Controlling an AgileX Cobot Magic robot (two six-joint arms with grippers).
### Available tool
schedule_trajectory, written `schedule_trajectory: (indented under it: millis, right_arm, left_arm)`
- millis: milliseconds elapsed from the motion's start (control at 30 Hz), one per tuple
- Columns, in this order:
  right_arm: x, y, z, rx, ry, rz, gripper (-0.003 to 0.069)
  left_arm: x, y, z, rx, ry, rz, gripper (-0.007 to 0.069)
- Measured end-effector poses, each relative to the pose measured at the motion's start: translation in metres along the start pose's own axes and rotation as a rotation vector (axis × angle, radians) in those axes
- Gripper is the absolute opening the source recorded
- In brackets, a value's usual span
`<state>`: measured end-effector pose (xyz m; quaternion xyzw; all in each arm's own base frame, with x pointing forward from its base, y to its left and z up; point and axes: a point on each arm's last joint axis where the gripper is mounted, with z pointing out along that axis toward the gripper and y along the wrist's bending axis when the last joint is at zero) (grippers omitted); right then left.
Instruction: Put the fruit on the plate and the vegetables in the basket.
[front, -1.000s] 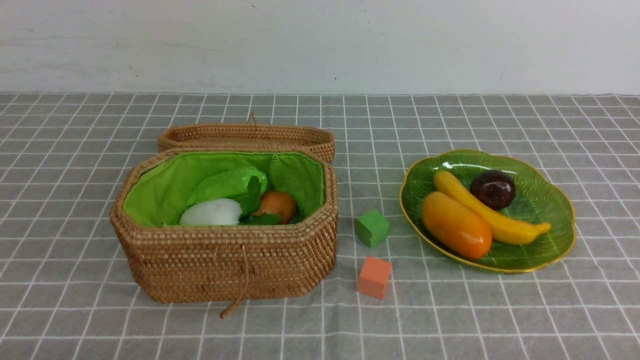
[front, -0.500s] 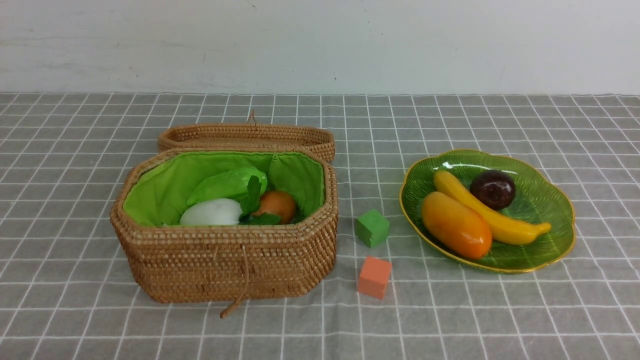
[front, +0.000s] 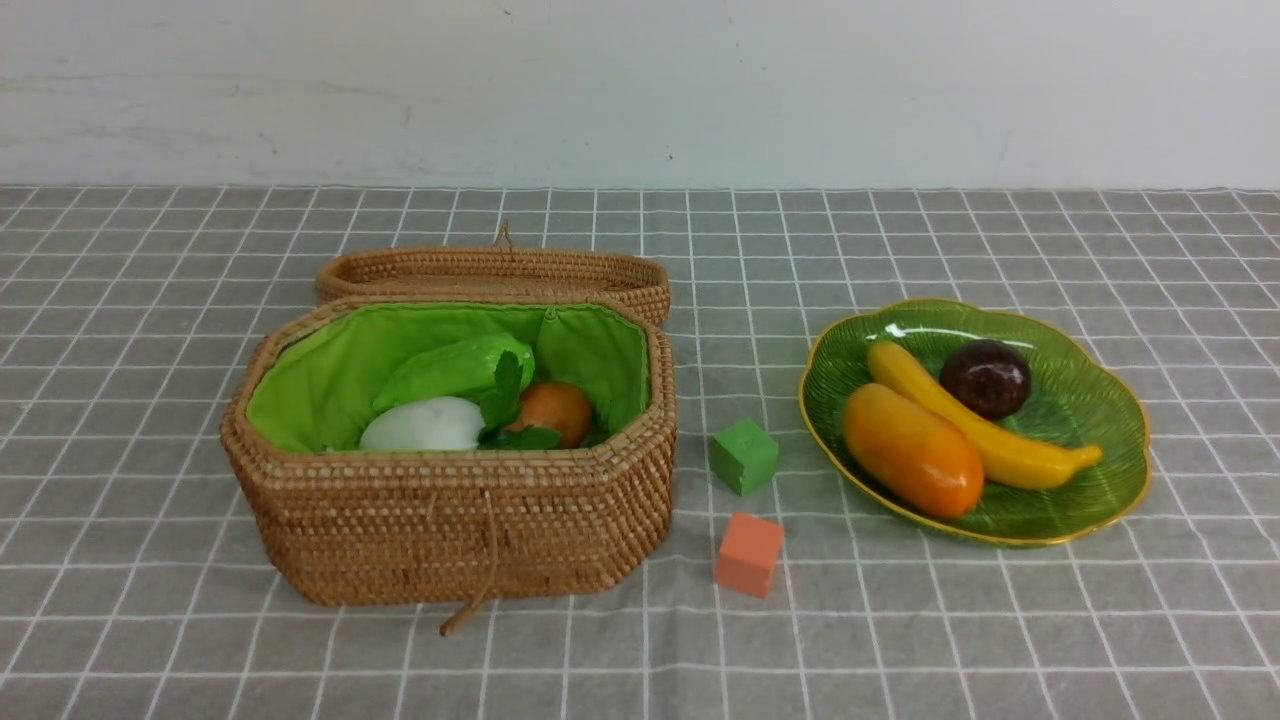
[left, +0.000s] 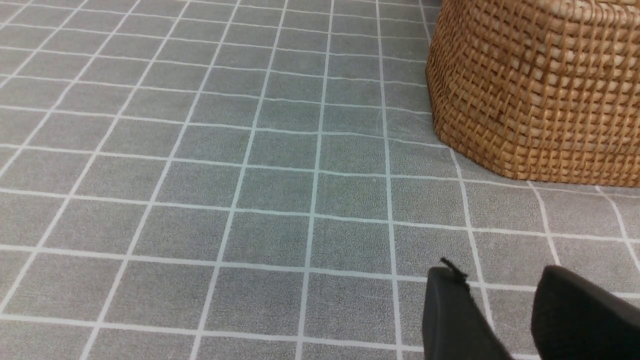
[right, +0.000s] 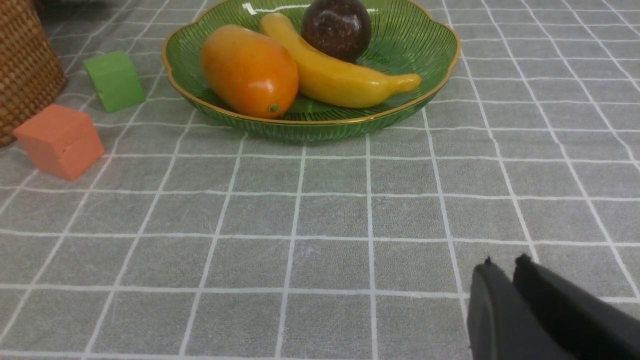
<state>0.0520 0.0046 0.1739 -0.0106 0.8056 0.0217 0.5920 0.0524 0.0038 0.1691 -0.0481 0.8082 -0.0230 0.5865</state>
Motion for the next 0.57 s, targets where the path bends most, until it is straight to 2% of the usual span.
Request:
schedule_trajectory:
  millis: [567]
  right_arm:
    - [0.0, 0.0, 0.0, 0.0, 0.0, 0.0, 0.0093]
  left_arm:
    - [0.0, 0.0, 0.0, 0.0, 0.0, 0.0, 0.0239]
